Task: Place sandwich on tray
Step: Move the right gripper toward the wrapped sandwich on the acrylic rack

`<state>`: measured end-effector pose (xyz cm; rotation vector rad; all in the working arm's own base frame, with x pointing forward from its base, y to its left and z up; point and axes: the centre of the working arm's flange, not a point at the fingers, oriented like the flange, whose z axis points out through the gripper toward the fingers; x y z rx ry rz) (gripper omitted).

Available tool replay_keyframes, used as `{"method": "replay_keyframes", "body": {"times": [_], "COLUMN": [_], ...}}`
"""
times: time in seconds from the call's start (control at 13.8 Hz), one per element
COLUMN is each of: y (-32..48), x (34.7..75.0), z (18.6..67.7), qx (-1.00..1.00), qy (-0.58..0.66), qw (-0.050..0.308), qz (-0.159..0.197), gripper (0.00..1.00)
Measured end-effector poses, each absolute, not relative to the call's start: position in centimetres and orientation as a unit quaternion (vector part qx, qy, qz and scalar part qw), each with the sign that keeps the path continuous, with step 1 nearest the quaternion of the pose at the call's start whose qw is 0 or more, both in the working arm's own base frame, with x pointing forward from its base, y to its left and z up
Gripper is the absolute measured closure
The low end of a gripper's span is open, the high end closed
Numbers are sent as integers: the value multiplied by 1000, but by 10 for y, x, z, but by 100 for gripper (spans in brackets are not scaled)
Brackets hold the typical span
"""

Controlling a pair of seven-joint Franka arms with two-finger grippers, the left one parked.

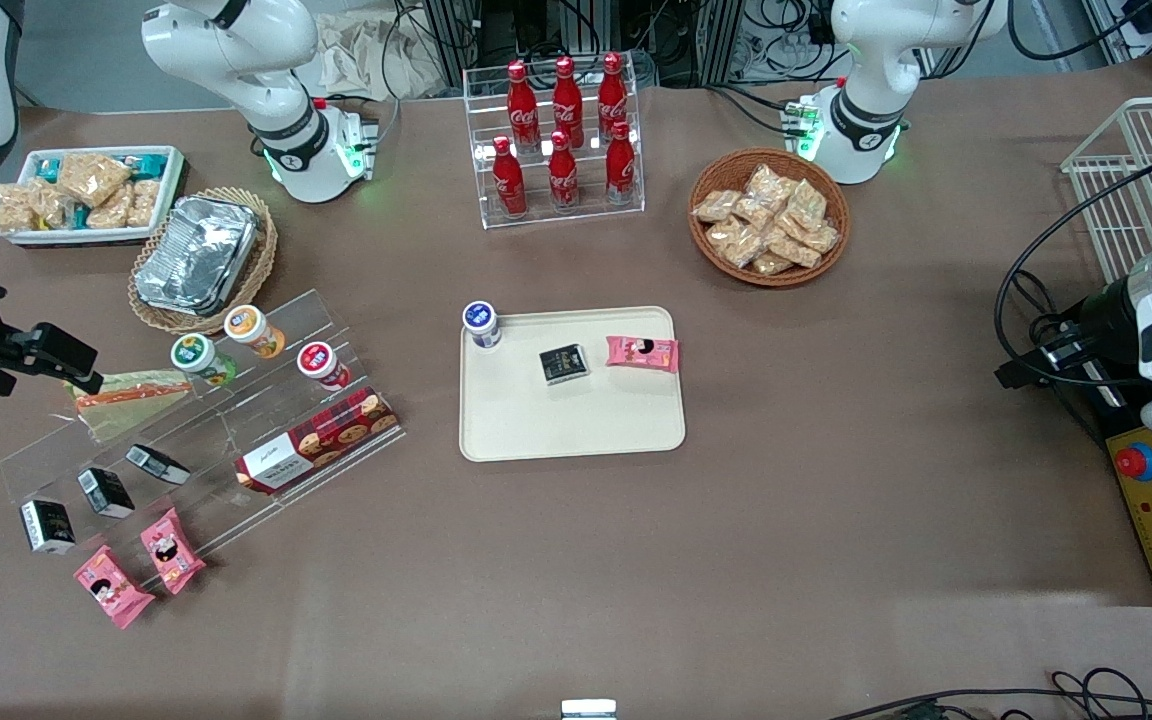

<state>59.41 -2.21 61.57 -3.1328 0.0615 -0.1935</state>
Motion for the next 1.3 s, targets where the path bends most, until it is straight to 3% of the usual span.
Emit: {"method": "replay_keyframes", "body": {"times": [0.36, 0.72, 1.3], "y": [-33, -49, -83], "x": [594, 590, 589], "z": [614, 597, 567], "qx": [-998, -998, -935], "qy": [27, 47, 352], "qw": [-6, -9, -24], "qz": [-59, -28, 18], "gripper": [0, 0, 0]}}
